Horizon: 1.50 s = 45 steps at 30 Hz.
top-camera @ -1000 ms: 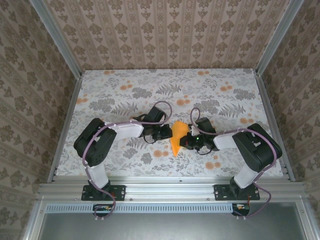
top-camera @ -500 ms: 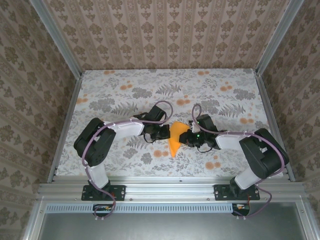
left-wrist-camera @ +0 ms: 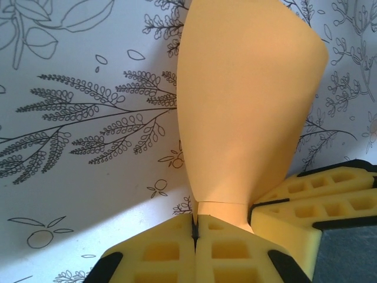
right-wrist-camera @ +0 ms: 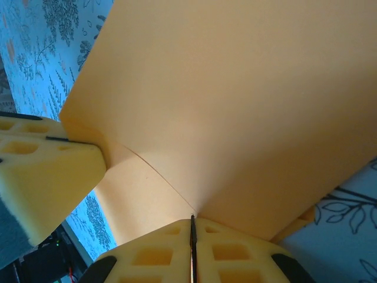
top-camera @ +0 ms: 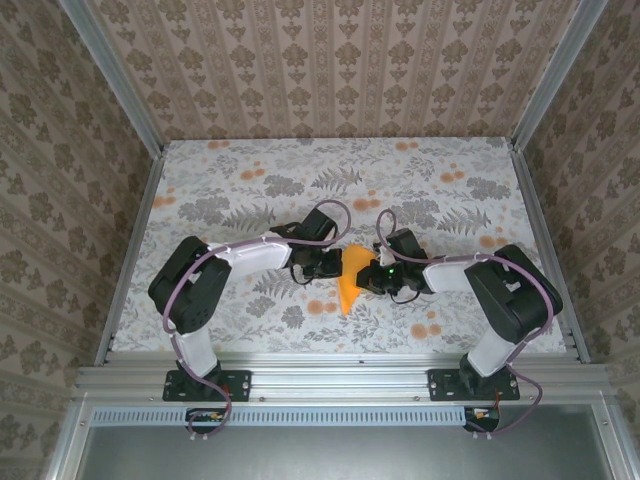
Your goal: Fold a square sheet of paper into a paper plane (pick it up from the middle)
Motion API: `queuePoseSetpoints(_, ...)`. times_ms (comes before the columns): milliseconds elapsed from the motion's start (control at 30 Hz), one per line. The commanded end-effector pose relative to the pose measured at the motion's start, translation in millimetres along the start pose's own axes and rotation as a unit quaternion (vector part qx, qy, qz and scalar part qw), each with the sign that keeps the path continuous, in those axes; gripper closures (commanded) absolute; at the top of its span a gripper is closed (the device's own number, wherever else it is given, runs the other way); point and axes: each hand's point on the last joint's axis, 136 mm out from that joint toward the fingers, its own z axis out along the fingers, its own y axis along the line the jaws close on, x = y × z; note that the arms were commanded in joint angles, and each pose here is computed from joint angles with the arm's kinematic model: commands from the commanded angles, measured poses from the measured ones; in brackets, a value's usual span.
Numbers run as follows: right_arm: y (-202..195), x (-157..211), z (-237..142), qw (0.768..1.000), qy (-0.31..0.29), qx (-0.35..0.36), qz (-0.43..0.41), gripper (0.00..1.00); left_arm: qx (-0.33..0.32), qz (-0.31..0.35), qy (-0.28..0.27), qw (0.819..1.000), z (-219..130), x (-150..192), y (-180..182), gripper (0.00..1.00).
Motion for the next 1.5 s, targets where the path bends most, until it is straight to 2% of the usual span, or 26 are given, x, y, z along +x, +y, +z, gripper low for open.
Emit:
queuePoseSetpoints(0, -6.9, -0.8, 3.9, 1.0, 0.003, 0.021, -0.008, 0.89, 0.001, 0.018, -0.002, 1.0, -4.2, -3.3, -9.3, 0.94)
queuePoseSetpoints(300, -19.1, 5.0, 6.6, 0.999, 0.012, 0.04, -0.006, 0.91, 0.024, 0.023, 0.005, 0.999, 2.0, -4.5, -27.6, 0.93)
queuePoseSetpoints(667, -10.1, 1.2, 3.5, 1.0, 0.002, 0.024, -0.012, 0.92, 0.025, 0.033, 0.021, 0.999, 13.6, 1.0, -36.0, 0.92)
queuePoseSetpoints(867, -4.6, -1.3, -0.1, 1.0, -0.005, 0.019, -0.015, 0.92, 0.003, 0.038, 0.02, 0.999, 15.2, 2.3, -27.9, 0.92)
queuePoseSetpoints(1200, 10.8, -7.1, -10.8, 1.0, -0.023, -0.001, -0.018, 0.92, 0.007, 0.035, 0.027, 0.999, 22.3, 6.8, -25.1, 0.92)
queuePoseSetpoints(1467, 1.4, -2.8, -17.6, 0.999, -0.021, 0.031, -0.018, 0.92, 0.006, 0.037, 0.028, 0.999, 23.8, 6.4, -24.4, 0.92)
